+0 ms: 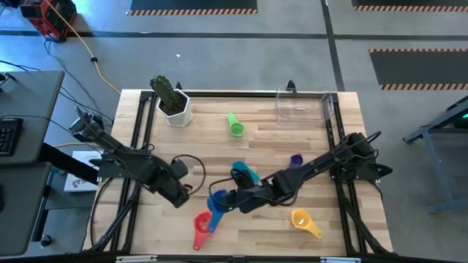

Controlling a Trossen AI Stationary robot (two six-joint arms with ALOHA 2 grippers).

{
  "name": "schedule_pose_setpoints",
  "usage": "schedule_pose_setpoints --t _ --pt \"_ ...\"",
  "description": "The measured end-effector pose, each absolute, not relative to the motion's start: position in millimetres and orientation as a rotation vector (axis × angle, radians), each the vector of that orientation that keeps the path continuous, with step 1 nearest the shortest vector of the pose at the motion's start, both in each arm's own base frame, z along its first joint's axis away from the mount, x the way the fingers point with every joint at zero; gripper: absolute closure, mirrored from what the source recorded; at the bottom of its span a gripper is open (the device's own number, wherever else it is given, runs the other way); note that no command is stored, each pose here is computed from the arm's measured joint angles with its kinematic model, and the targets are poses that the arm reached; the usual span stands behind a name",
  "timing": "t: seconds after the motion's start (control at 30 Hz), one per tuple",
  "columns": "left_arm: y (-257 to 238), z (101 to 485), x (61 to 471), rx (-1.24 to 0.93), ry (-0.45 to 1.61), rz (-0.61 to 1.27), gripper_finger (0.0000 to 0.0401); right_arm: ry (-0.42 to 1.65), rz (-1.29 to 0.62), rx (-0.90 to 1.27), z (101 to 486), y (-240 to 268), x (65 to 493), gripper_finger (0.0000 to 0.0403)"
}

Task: Nest measuring cups in basket
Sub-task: Stack the blue measuring cup on the pink measuring cup

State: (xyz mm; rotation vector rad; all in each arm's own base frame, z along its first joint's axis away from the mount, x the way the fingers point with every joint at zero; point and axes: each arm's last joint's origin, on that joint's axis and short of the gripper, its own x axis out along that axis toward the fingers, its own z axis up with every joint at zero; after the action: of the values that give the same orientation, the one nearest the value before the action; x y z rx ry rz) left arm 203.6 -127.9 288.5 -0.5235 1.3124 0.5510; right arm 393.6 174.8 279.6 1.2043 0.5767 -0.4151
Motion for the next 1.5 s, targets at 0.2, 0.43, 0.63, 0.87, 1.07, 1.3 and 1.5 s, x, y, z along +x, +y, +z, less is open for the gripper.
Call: schedule_pose_setpoints --t 0.2,0.43,0.63,0.87,1.07,1.3,1.5 --pt "-113 308 181 -0.525 1.293 0.554 0.0327 0.412 -0.354 1.194 292 176 402 0.0399" --pt "-97 323 160 -0.557 1.236 0.607 0.0327 0.375 -0.38 1.208 289 175 405 0.0399" --pt "-93 327 154 -0.644 1.197 0.67 0.0327 0.389 -0.359 1.236 275 181 413 0.0399" --pt "-120 320 169 -0.671 1.176 0.531 0.0327 0.481 -0.388 1.187 268 176 411 0.0399" --pt "-136 304 177 -0.577 1.231 0.549 0.0327 0.487 -0.374 1.228 273 174 410 0.0399" --pt "-139 299 180 -0.526 1.258 0.536 0.0327 0.422 -0.319 1.233 291 183 414 0.0401" --pt "-136 302 177 -0.518 1.265 0.547 0.0327 0.45 -0.326 1.137 312 197 431 0.0402"
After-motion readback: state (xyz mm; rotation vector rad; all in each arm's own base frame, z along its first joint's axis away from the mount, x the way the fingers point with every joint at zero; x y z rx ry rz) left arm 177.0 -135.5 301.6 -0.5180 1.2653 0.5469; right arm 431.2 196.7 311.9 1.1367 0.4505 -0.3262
